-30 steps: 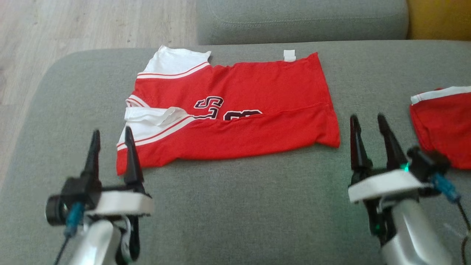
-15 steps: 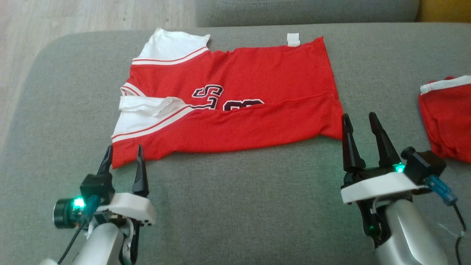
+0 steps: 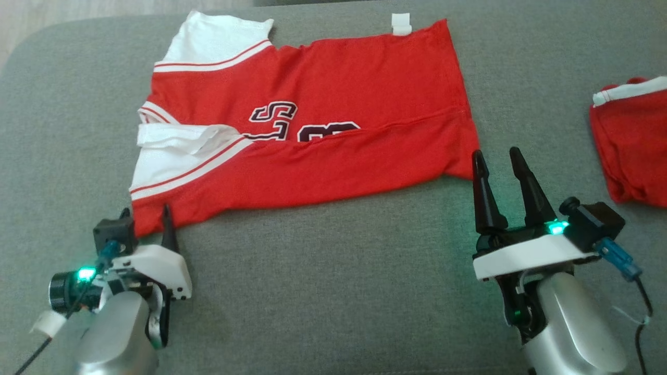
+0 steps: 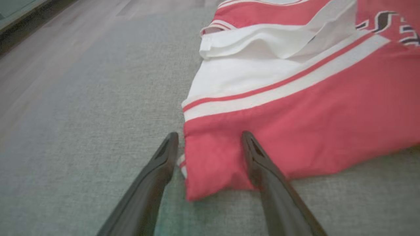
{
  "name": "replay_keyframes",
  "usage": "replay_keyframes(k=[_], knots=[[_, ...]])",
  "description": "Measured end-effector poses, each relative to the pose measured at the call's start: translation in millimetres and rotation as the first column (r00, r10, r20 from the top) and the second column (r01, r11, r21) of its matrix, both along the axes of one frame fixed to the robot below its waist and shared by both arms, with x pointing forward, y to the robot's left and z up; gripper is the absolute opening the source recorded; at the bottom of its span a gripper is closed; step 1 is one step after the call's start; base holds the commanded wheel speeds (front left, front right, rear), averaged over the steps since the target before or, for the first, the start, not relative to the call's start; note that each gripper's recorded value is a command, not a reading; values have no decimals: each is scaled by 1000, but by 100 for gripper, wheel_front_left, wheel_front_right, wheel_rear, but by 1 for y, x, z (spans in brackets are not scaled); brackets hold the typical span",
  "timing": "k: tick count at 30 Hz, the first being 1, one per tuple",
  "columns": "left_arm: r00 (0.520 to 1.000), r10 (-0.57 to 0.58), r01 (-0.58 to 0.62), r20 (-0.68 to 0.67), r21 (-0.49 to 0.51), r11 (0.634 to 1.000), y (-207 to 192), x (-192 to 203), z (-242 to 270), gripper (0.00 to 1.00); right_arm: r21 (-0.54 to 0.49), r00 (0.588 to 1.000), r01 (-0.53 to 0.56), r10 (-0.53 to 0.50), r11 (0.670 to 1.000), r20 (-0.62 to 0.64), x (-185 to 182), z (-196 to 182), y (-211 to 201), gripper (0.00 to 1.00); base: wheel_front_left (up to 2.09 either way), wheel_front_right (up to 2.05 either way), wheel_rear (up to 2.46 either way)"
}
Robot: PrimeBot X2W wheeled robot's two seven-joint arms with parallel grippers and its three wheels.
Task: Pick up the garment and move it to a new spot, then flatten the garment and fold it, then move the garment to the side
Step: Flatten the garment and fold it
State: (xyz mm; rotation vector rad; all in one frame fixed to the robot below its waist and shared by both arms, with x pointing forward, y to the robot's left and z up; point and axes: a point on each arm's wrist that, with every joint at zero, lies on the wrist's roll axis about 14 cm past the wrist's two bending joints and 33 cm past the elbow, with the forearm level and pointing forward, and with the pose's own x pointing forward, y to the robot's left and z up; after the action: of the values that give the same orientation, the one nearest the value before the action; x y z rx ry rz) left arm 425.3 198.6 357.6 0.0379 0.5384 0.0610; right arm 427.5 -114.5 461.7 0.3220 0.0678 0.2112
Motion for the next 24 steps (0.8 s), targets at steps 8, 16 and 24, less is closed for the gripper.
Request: replay_keyframes(k=[8,16,24], knots=[[993,-58,57,-102,-10,998,-8,9,-12,100,15,1000,11,-11,1000,5,2,2,-3,100,0,0,0],[996,-83,83,-11,-16,996,-11,15,4,0,-22,999,3,-5,1000,-52,0,-15,-4,100,0,0,0],[941,-164,164,296,26,986,-28,38,71,0,-90,967,-1,-22,996,-253,13,-50,-17,100,0,0,0]])
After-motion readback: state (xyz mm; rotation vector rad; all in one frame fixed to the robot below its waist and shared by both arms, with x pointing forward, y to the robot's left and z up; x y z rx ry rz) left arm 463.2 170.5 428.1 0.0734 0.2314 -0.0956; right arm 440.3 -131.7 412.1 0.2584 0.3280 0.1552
